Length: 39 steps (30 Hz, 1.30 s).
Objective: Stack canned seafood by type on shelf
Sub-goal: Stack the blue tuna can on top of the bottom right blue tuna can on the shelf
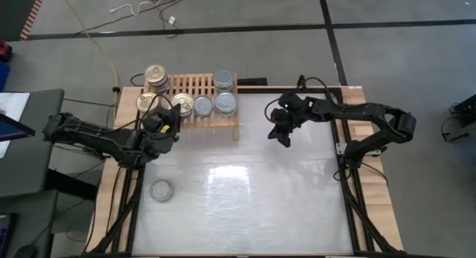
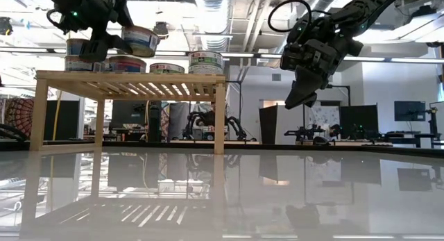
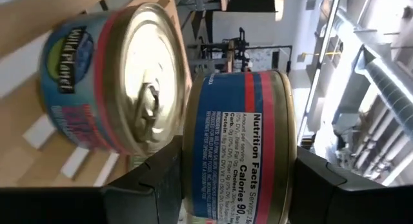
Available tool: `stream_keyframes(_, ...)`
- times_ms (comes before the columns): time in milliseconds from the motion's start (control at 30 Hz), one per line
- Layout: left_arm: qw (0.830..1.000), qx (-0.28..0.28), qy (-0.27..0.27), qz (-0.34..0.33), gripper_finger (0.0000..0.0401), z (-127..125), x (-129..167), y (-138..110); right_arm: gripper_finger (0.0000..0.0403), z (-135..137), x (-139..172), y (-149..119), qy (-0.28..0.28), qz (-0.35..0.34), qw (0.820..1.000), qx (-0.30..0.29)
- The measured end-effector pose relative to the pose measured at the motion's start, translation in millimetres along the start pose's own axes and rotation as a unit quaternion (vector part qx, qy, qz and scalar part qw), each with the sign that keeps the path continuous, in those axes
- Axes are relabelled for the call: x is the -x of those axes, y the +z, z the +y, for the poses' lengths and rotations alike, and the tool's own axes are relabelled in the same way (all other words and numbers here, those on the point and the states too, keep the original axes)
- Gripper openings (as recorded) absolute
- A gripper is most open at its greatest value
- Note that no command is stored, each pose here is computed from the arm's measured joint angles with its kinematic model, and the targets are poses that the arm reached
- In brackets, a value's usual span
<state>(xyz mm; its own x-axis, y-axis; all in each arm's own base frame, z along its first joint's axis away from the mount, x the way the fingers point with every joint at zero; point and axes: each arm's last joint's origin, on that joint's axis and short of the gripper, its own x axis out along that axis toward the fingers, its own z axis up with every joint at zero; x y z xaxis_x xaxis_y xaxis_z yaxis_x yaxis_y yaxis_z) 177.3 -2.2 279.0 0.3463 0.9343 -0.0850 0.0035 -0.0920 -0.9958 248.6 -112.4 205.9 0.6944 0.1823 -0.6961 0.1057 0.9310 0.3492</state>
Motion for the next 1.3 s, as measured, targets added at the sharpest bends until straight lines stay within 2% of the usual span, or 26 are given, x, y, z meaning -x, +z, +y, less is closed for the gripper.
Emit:
stream_keyframes(100, 1.000, -0.010, 0.001, -0.004, 0.0203, 2, 0, 1, 0.0074, 3, -2, 0, 0.004, 0.004, 1.000, 0.002)
stream_keyframes(600, 0.999, 0.009, -0.008, -0.038, 0.0206, 9, 0, 8, 0.0074, 10, -5, -3, 0.011, 0.021, 0.998, -0.065)
stream_keyframes(967, 0.999, 0.021, -0.007, -0.038, 0.0275, 8, 1, 13, 0.0074, 26, -10, -4, 0.027, 0.034, 0.996, -0.081)
stream_keyframes(1133, 0.999, 0.029, -0.002, -0.031, 0.0285, 7, 2, 14, 0.0070, 37, 15, 1, 0.024, 0.025, 0.996, -0.087)
stream_keyframes(1300, 0.999, 0.034, -0.001, -0.028, 0.0284, 7, 2, 14, 0.0056, 70, 51, 27, 0.050, -0.065, 0.997, -0.009)
